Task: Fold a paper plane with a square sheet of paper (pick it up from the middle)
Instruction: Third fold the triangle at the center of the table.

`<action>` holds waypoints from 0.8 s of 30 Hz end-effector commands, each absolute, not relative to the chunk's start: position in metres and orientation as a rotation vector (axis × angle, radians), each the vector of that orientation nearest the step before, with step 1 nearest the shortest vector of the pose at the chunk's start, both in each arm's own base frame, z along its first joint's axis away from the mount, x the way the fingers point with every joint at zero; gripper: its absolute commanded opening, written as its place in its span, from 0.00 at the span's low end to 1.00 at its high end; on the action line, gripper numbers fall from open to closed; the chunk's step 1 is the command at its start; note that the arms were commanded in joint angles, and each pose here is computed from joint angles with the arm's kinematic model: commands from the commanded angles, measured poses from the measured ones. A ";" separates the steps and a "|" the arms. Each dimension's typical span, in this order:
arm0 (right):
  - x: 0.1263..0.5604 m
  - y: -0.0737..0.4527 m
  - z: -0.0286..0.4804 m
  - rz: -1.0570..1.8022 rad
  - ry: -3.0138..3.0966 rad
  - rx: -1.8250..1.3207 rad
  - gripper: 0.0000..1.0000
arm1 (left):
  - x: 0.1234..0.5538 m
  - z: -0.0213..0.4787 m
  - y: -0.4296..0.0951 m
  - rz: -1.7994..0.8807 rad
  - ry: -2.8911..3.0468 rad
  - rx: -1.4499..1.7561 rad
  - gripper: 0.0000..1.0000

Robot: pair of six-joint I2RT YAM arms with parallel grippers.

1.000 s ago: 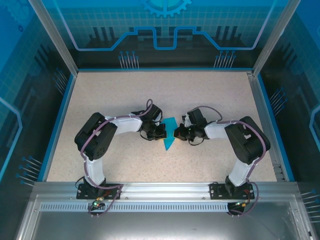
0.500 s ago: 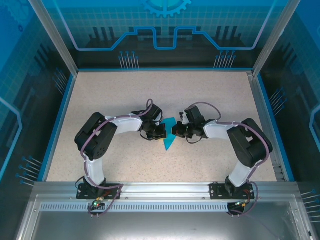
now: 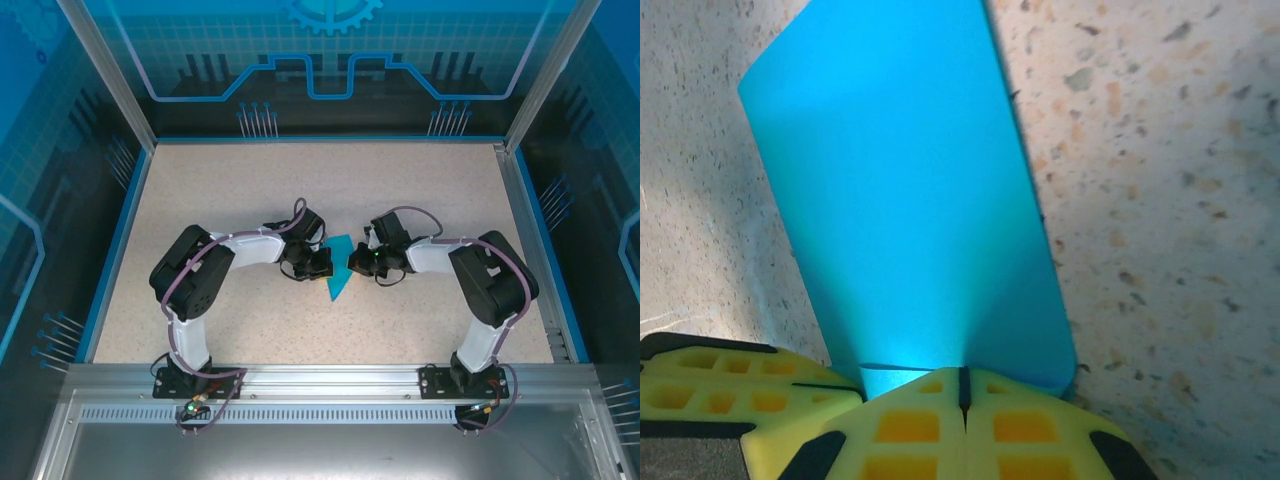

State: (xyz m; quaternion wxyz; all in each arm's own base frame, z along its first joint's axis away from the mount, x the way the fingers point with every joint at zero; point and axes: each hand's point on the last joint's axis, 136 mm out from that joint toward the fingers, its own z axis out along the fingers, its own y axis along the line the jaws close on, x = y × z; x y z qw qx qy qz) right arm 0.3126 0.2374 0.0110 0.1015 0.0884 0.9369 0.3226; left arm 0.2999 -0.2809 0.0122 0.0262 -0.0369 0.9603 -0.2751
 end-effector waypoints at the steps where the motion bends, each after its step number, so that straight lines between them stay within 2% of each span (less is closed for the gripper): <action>1: 0.318 0.191 -0.012 0.702 2.809 0.472 0.00 | 0.266 -0.036 -0.235 -0.516 3.157 -0.192 0.00; 11: 0.322 0.185 0.050 0.691 2.605 0.401 0.00 | 0.267 -0.036 -0.236 -0.527 3.152 -0.204 0.00; 17: 0.283 0.232 0.072 0.913 2.599 0.241 0.00 | 0.269 -0.037 -0.237 -0.535 3.146 -0.220 0.00; 24: 0.242 0.281 0.063 1.089 2.645 0.197 0.00 | 0.270 -0.039 -0.238 -0.540 3.141 -0.236 0.00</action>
